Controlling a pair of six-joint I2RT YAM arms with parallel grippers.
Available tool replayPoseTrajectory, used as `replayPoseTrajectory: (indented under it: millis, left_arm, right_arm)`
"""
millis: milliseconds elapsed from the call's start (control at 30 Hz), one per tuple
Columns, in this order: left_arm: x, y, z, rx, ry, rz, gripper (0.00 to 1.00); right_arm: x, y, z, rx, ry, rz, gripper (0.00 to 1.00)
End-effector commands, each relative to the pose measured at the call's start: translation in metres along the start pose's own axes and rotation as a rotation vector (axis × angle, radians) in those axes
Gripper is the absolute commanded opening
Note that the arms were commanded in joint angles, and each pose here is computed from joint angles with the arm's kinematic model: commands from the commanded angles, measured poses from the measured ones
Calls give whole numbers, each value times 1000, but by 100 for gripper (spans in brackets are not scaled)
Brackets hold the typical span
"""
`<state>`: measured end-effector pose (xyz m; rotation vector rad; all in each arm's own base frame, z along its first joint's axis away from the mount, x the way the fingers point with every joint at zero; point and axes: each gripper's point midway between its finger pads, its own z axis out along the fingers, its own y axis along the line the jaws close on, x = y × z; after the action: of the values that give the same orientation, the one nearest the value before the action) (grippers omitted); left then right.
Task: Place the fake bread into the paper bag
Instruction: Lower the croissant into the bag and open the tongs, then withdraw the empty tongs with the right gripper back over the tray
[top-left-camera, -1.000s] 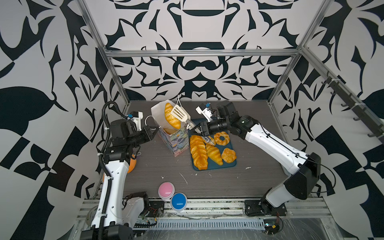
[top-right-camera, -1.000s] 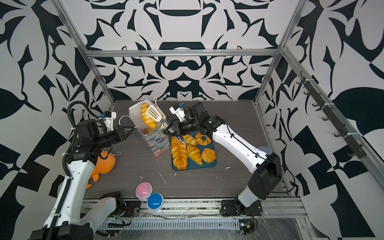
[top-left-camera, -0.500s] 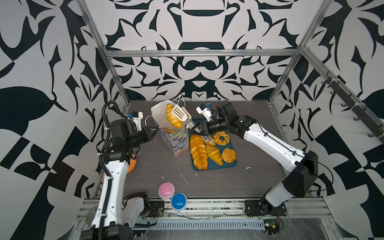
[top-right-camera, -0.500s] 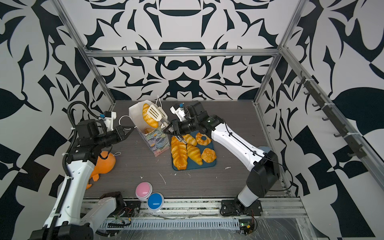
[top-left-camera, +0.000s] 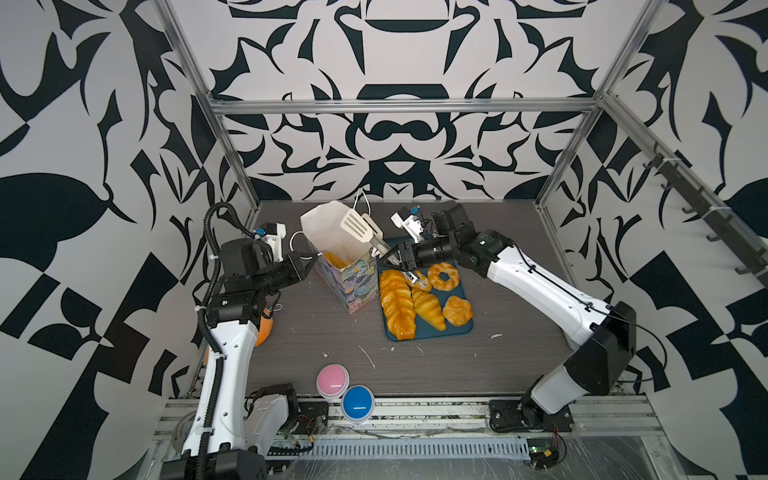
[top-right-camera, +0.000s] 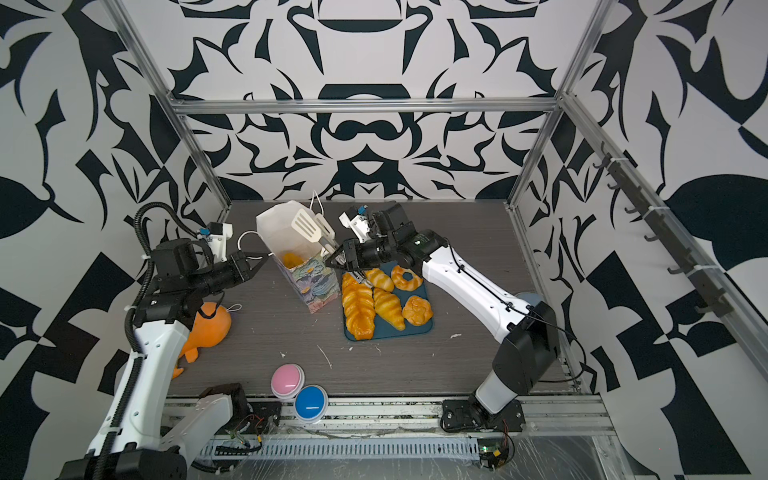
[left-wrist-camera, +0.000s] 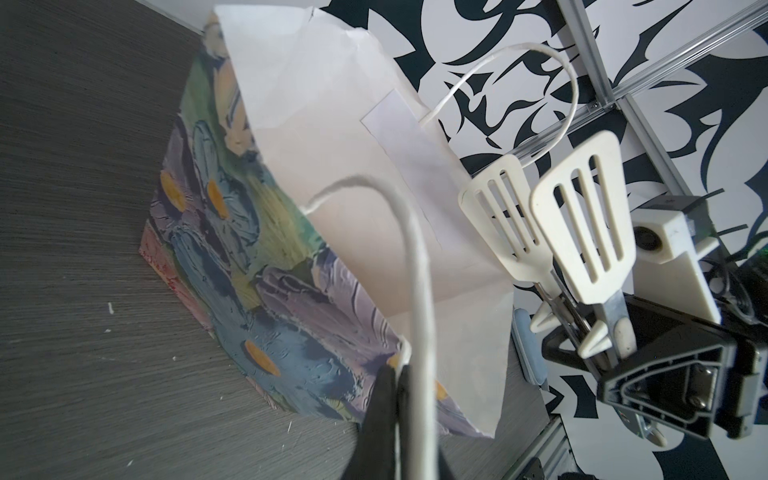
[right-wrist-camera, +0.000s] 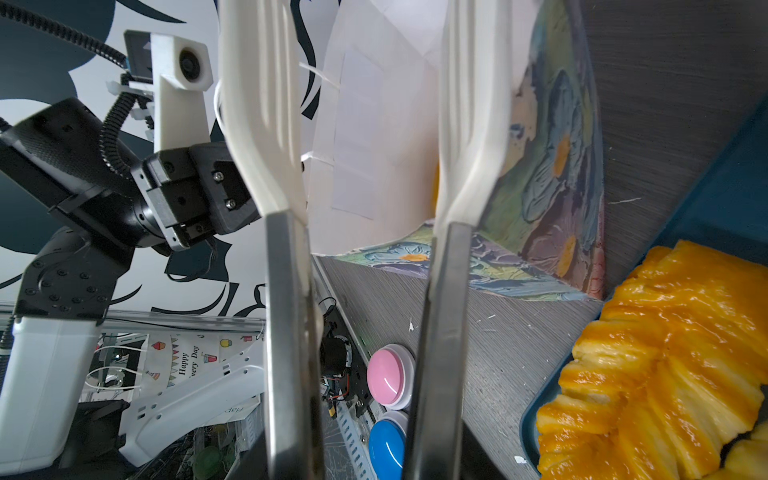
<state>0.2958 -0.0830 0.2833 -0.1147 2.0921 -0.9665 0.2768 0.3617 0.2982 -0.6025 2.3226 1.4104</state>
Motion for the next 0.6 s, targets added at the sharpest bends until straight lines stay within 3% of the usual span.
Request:
replayPoseTrajectory:
  millis: [0, 567]
  left_arm:
    - [2, 1, -1, 3, 2, -3, 0]
    - [-1, -2, -1, 16, -3, -3, 0]
  right_arm:
    - [-24, 38, -22, -63, -85, -108, 47]
    - [-25, 64, -61, -18, -126, -193, 46]
